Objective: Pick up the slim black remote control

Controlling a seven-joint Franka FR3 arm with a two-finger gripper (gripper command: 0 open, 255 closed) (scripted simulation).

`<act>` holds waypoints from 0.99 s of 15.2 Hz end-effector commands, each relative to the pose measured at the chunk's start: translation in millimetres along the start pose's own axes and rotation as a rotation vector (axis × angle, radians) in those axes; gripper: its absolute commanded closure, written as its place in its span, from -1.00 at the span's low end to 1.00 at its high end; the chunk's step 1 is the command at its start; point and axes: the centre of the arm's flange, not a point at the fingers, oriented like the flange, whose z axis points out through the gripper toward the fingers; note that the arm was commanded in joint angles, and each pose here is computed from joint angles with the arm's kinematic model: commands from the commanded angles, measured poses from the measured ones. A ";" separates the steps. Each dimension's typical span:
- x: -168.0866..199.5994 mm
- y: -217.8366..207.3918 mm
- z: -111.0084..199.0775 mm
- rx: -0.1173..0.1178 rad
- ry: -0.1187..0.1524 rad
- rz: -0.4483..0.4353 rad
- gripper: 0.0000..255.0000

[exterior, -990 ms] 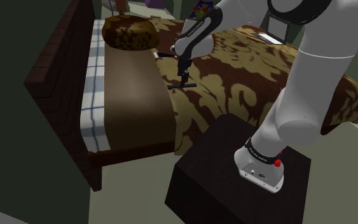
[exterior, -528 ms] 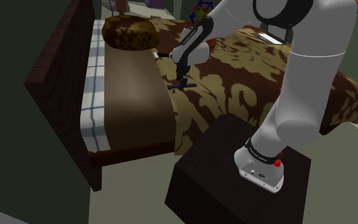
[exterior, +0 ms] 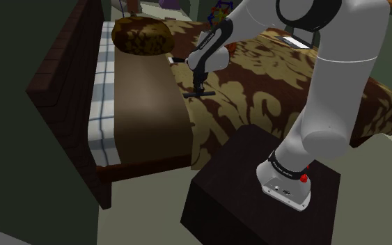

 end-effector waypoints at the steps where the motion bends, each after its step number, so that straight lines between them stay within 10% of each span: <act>1: -0.8 0.8 1.4 -0.003 -0.002 0.001 1.00; 15: -0.1 5.3 -56.4 -0.003 -0.002 0.001 1.00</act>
